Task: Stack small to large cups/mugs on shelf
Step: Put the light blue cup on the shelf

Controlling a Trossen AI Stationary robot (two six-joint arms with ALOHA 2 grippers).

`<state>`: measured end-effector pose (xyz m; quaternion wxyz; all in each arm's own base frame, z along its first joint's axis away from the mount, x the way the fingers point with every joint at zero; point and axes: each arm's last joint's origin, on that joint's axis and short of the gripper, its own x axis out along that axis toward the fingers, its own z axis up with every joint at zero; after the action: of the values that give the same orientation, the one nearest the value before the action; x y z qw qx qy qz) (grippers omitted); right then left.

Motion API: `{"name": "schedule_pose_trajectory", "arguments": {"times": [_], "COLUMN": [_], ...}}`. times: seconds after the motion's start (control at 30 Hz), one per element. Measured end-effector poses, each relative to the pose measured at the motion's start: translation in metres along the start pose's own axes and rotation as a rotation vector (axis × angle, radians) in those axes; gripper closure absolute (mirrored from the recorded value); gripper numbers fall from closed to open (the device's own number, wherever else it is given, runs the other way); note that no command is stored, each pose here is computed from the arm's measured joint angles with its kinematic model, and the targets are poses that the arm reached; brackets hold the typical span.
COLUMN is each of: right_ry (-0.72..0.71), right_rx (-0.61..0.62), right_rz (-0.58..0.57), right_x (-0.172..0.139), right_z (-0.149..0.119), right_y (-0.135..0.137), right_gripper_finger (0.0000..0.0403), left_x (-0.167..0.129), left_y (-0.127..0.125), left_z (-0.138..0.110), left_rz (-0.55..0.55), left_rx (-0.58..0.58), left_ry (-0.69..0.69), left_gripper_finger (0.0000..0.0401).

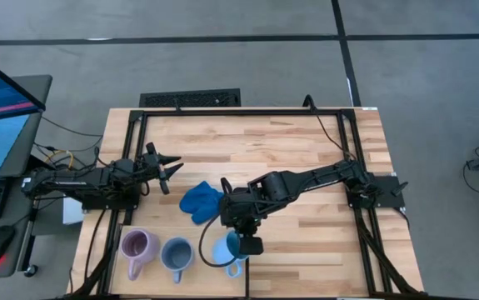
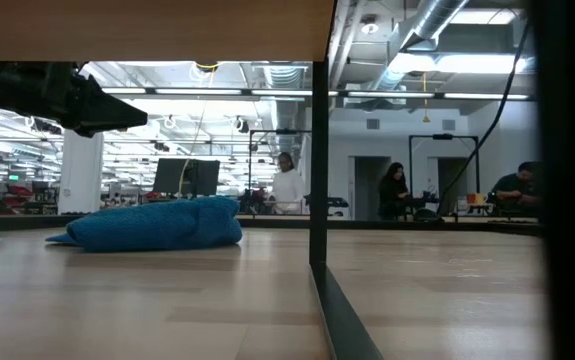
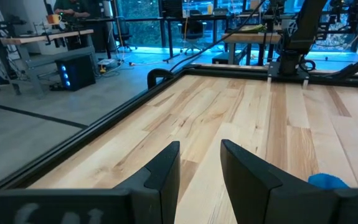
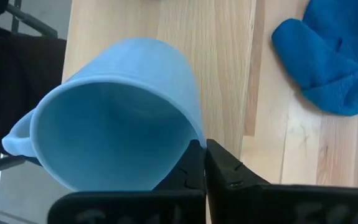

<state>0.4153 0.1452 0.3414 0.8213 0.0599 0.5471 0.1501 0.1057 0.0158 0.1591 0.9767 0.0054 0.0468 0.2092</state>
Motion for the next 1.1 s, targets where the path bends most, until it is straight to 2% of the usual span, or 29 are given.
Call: {"name": "schedule_pose_trajectory", "arguments": {"times": [1.1], "right_ry": [-0.056], "right_rx": [-0.019], "right_rz": [0.012], "right_x": [-0.0014], "right_z": [0.005], "right_y": [0.0016], "right_gripper_finger": [0.0371], "left_x": [0.0], "left_y": [0.0], "left_z": [0.0], "left_rz": [0.0], "left_rx": [0.0], "left_ry": [0.0], "left_gripper_finger": [0.0293]}}
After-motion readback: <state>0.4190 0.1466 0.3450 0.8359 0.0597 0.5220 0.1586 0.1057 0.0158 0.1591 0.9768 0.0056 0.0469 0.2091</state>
